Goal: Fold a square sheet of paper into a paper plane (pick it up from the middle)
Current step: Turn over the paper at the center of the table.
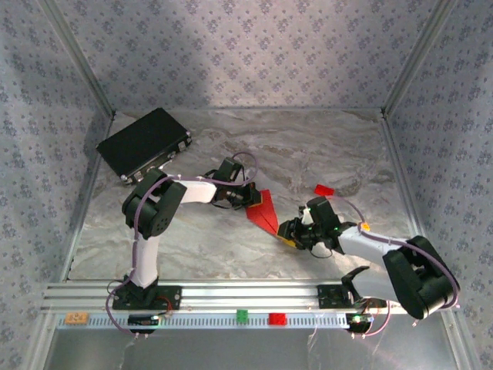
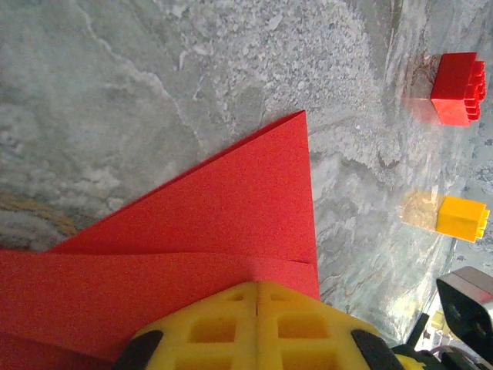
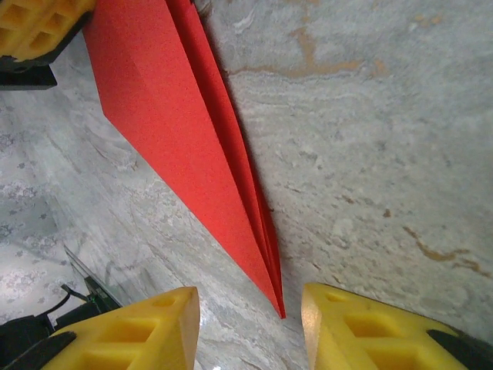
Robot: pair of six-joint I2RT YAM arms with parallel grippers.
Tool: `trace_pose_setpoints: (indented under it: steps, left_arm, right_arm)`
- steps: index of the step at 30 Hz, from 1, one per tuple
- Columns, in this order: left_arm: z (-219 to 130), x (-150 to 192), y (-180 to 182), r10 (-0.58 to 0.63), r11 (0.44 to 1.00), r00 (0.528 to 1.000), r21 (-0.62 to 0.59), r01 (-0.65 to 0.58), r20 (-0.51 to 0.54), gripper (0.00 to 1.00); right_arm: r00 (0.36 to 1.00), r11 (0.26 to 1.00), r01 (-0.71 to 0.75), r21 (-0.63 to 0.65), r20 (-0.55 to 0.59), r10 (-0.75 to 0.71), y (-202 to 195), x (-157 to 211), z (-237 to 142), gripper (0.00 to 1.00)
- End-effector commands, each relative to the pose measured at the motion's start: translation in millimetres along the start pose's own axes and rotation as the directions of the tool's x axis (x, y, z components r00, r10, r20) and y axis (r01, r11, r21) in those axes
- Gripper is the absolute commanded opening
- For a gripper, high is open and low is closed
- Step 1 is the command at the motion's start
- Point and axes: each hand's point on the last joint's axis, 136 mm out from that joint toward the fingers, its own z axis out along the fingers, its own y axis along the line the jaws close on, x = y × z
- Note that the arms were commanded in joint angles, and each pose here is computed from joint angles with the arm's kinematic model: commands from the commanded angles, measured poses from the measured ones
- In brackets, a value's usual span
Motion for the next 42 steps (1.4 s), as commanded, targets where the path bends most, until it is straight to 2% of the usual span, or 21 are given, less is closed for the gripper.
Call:
trace_pose_setpoints:
  steps: [1, 18, 24, 27, 32, 37, 42]
  left_arm:
    - [4, 14, 32, -0.062, 0.994, 0.998, -0.093, 0.059, -0.032, 0.02]
    - [-1, 10, 22, -0.046, 0.996, 0.999, -0.073, 0.045, -0.021, 0.03]
    - [-5, 7, 10, -0.029, 0.999, 0.999, -0.043, 0.029, -0.013, 0.06]
    - [-9, 5, 3, -0.018, 0.999, 1.0, -0.027, 0.018, -0.002, 0.11]
    - [-29, 0, -21, 0.015, 1.0, 0.999, 0.009, -0.015, 0.038, 0.31]
    - [-54, 0, -37, 0.06, 0.998, 0.994, 0.006, -0.061, 0.088, 0.42]
    - [-77, 9, -40, 0.086, 0.996, 0.987, 0.003, -0.088, 0.133, 0.45]
  right_arm:
    - [1.0, 0.999, 0.006, -0.051, -0.013, -0.007, 15, -4, 3, 0.39]
    - [0.998, 0.993, 0.044, -0.105, 0.052, -0.039, 31, -27, 10, 0.36]
    - [0.997, 0.993, 0.051, -0.106, 0.067, -0.044, 28, -31, 11, 0.31]
    - [0.996, 0.993, 0.061, -0.106, 0.066, -0.054, 27, -30, 10, 0.24]
    - [0.996, 0.992, 0.073, -0.103, 0.064, -0.066, 23, -27, 10, 0.12]
    - [0.993, 0.993, 0.086, -0.081, 0.092, -0.079, 17, -27, 6, 0.1]
    - [0.988, 0.996, 0.086, -0.032, 0.129, -0.081, 16, -32, 0, 0.08]
